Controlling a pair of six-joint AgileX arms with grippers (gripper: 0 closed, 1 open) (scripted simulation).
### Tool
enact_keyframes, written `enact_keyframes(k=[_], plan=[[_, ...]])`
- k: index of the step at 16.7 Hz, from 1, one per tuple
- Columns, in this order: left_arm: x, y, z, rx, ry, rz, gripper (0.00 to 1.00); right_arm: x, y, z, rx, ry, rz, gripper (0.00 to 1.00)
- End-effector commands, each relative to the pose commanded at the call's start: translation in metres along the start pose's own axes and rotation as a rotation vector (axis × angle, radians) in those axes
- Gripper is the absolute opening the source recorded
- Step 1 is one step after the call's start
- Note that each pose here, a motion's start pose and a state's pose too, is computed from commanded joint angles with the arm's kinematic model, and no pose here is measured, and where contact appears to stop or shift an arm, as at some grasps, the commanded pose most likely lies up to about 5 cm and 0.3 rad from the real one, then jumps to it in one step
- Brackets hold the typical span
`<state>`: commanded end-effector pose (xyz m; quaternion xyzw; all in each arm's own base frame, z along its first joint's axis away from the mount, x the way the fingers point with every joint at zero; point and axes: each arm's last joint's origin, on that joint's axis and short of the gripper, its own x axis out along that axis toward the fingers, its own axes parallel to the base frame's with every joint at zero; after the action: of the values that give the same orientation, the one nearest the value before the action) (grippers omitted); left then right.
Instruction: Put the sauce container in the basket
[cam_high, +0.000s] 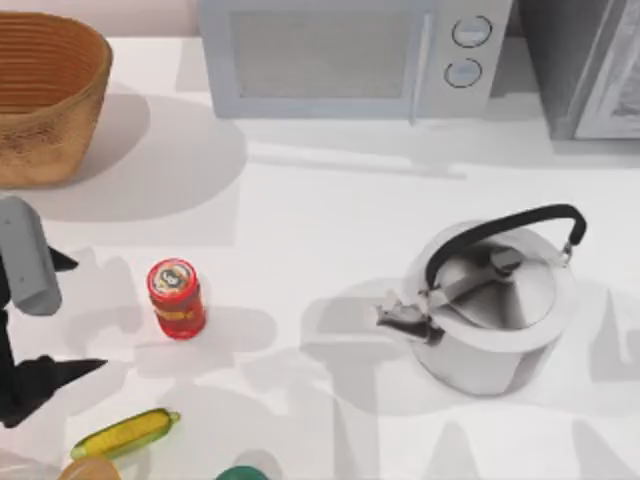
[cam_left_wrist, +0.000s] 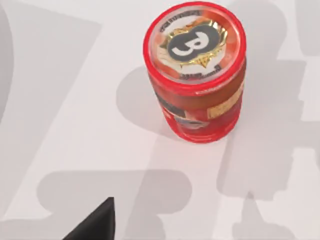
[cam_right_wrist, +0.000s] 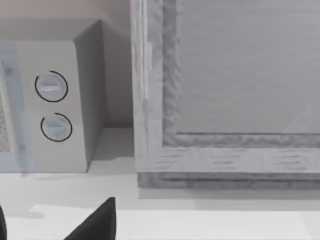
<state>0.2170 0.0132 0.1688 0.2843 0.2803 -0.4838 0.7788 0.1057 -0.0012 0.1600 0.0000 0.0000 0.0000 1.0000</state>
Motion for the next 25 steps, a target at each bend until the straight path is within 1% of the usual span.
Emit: enact_keyframes(k=[2, 4, 5, 7, 9, 11, 14, 16, 25], plan=[[0.015, 0.018, -0.009, 0.043, -0.084, -0.134, 1.00, 0.000, 0.000, 0.000, 0.000, 0.000, 0.000, 1.00], [0.032, 0.033, -0.022, 0.064, -0.188, -0.234, 1.00, 0.000, 0.000, 0.000, 0.000, 0.000, 0.000, 1.00], [0.040, 0.039, -0.029, 0.068, -0.244, -0.271, 1.00, 0.000, 0.000, 0.000, 0.000, 0.000, 0.000, 1.00], [0.057, 0.050, -0.045, 0.064, -0.354, -0.319, 1.00, 0.000, 0.000, 0.000, 0.000, 0.000, 0.000, 1.00], [0.072, 0.057, -0.060, 0.048, -0.451, -0.337, 1.00, 0.000, 0.000, 0.000, 0.000, 0.000, 0.000, 1.00], [0.085, 0.062, -0.075, 0.026, -0.531, -0.336, 1.00, 0.000, 0.000, 0.000, 0.000, 0.000, 0.000, 1.00], [0.097, 0.065, -0.090, -0.002, -0.604, -0.319, 1.00, 0.000, 0.000, 0.000, 0.000, 0.000, 0.000, 1.00], [0.101, 0.065, -0.095, -0.012, -0.623, -0.312, 1.00, 0.000, 0.000, 0.000, 0.000, 0.000, 0.000, 1.00], [0.105, 0.064, -0.092, -0.009, -0.623, -0.312, 1.00, 0.000, 0.000, 0.000, 0.000, 0.000, 0.000, 1.00]])
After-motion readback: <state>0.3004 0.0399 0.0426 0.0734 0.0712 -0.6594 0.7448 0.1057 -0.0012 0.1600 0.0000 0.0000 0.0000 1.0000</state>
